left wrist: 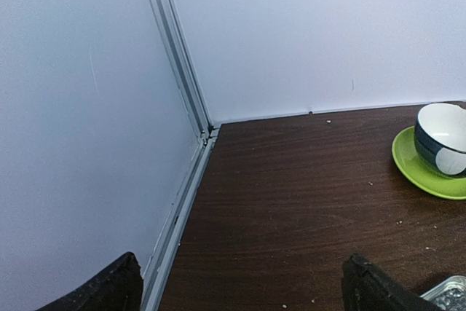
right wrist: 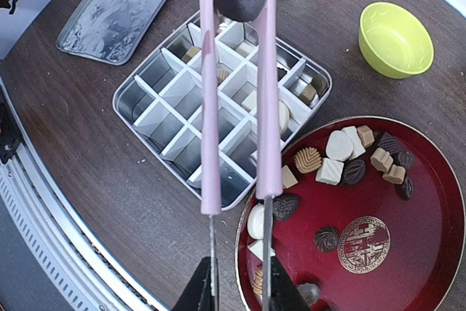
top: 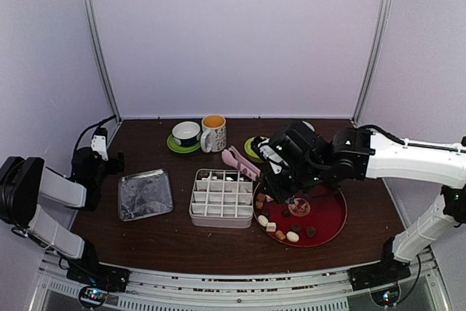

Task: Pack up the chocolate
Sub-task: Place the fake chocolate in the empty pocket of the box.

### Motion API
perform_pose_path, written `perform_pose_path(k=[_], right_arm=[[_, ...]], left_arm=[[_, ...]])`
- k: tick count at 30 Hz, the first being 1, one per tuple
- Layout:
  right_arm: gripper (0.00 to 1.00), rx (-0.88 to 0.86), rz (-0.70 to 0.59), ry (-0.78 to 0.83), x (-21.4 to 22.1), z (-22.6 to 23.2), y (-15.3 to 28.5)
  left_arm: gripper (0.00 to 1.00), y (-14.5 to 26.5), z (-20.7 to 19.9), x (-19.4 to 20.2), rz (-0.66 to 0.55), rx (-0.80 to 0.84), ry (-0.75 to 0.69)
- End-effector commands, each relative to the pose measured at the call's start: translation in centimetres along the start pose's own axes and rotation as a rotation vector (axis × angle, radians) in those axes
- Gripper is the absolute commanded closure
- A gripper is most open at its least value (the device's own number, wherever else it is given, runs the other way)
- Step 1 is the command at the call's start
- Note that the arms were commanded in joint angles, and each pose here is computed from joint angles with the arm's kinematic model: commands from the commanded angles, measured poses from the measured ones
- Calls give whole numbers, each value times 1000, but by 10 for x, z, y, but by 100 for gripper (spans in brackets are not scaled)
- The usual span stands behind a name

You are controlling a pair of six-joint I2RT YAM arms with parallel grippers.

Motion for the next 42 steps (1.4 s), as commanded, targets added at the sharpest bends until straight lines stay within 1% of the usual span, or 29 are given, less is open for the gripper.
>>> perform_pose_path(k=[1, 4, 8, 10, 14, 19, 24, 27, 30, 39, 42], right_arm=[[81, -53, -70, 14, -3, -8, 6], [81, -94, -55, 18, 2, -9, 16], [81, -110, 32, 2, 17, -10, 29], [81, -152, 83, -36, 24, -6, 37], [79, -265, 72, -143, 18, 7, 46], [79, -319, 182, -236, 14, 18, 39], [79, -283, 214, -297, 6, 18, 24], [79, -267, 302, -301, 12, 18, 7], [79, -232, 387, -271, 17, 17, -1], [79, -159, 470, -261, 17, 8, -2], [79, -155, 476, -259, 16, 8, -5]], left_arm=[[2, -1, 1, -15, -67, 4, 1], [2, -1, 1, -15, -68, 3, 1], [2, -1, 1, -15, -66, 3, 1], [2, -1, 1, -15, -67, 3, 1], [2, -1, 1, -15, -66, 3, 1], [2, -1, 1, -15, -66, 3, 1], [2, -1, 1, -15, -67, 4, 2], [2, -1, 1, -15, -67, 3, 1], [2, -1, 1, -15, -66, 4, 1], [2, -1, 1, -15, -68, 3, 1], [2, -1, 1, -15, -68, 4, 4]])
Point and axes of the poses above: each gripper's point midway between its finger pads, its own y axis back along the fingers, its own z axis along the line the jaws close on, x = y × z, the point moved 5 cm from there along y, back along the fingers, and after that the axes turned 13 degrees about y, right-handed, at the moved point
